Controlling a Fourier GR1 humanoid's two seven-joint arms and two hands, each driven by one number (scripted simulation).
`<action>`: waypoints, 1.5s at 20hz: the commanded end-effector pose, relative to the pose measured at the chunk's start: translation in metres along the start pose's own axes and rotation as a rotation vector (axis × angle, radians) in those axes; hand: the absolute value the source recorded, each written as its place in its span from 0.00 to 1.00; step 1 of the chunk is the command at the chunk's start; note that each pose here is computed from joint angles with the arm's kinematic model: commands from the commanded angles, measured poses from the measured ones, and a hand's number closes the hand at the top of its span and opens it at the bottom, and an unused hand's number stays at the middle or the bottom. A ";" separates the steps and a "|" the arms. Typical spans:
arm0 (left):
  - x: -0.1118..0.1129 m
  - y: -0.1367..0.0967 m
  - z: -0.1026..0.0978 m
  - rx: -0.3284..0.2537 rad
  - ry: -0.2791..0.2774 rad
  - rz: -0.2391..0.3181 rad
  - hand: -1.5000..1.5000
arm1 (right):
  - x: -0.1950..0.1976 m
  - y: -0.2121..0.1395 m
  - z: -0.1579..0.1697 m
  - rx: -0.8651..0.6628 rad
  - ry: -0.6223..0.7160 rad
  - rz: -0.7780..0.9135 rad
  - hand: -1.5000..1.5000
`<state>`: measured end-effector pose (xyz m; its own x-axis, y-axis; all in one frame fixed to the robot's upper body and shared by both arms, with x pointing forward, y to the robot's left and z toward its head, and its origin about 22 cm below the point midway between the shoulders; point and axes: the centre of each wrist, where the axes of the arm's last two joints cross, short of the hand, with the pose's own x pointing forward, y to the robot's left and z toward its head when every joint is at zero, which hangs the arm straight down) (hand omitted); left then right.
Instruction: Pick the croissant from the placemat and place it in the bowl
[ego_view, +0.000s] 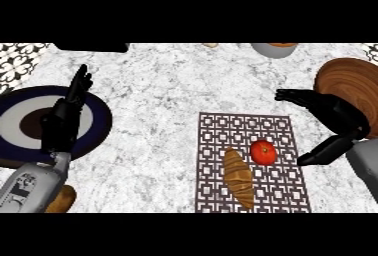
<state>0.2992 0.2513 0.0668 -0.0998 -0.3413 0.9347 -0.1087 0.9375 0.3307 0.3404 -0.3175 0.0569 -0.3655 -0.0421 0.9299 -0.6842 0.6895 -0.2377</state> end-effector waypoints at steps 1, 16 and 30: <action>0.005 0.002 -0.006 0.034 -0.006 -0.008 0.50 | 0.023 -0.022 -0.014 0.223 -0.048 0.096 0.00; 0.010 0.010 0.002 0.053 0.038 -0.017 0.50 | 0.023 0.055 -0.089 0.680 0.129 0.471 0.00; -0.010 0.025 0.022 0.036 0.045 -0.026 0.50 | -0.011 0.109 -0.105 0.839 0.334 0.678 0.00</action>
<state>0.2897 0.2653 0.0704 -0.0639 -0.3516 0.9340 -0.1510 0.9285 0.3392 0.3369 -0.1778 0.0660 -0.7203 0.4024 0.5650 -0.6637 -0.1632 -0.7300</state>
